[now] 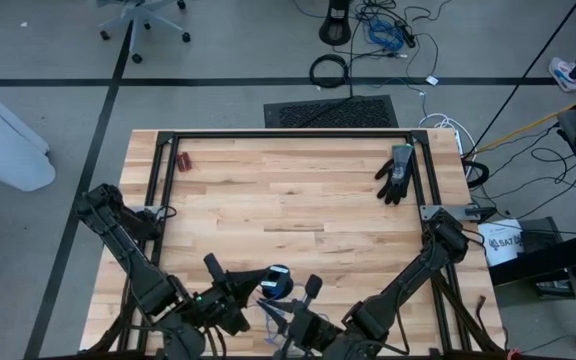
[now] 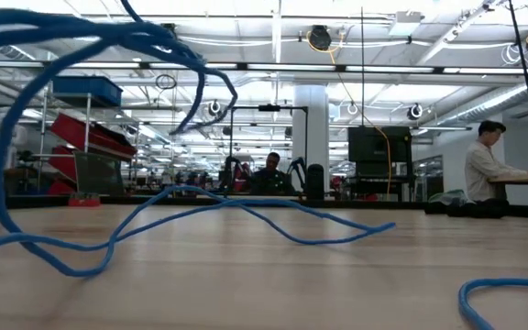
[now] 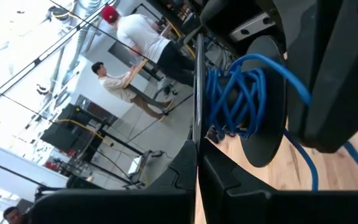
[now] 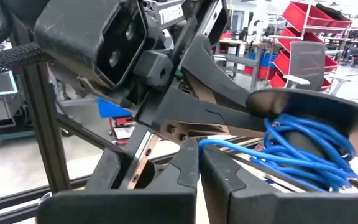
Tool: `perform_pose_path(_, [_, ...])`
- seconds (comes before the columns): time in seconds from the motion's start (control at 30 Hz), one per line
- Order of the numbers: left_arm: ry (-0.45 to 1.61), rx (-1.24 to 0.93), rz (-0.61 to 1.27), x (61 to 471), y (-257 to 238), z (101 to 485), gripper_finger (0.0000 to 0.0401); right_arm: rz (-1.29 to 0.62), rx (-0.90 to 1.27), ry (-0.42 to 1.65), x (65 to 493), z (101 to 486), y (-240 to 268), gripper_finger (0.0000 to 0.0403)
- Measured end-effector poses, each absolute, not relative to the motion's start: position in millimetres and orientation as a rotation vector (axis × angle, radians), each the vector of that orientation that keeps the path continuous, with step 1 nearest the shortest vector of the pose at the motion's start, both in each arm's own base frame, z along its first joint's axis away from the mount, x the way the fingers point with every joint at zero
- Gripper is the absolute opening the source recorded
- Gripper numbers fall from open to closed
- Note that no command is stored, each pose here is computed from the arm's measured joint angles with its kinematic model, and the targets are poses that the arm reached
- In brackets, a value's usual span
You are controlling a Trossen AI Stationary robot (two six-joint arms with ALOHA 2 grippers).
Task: Coil cords
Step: Coil the blue wire onto a spool
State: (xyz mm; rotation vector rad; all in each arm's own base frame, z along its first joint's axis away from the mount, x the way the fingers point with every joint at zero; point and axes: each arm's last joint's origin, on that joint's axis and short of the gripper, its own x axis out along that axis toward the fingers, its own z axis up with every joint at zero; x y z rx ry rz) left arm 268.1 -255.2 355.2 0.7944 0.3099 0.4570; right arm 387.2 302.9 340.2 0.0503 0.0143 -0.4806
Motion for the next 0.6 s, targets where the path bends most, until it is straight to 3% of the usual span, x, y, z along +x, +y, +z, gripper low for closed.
perform_pose_path(0.3, [0.284,0.745,0.457,269,-257,359,0.0006,-0.491,0.022,0.038,390,337,299,0.0004])
perform_pose_path(0.6, [0.258,0.702,0.43,269,-260,362,0.0006,-0.509,0.035,0.071,391,329,295,0.0058])
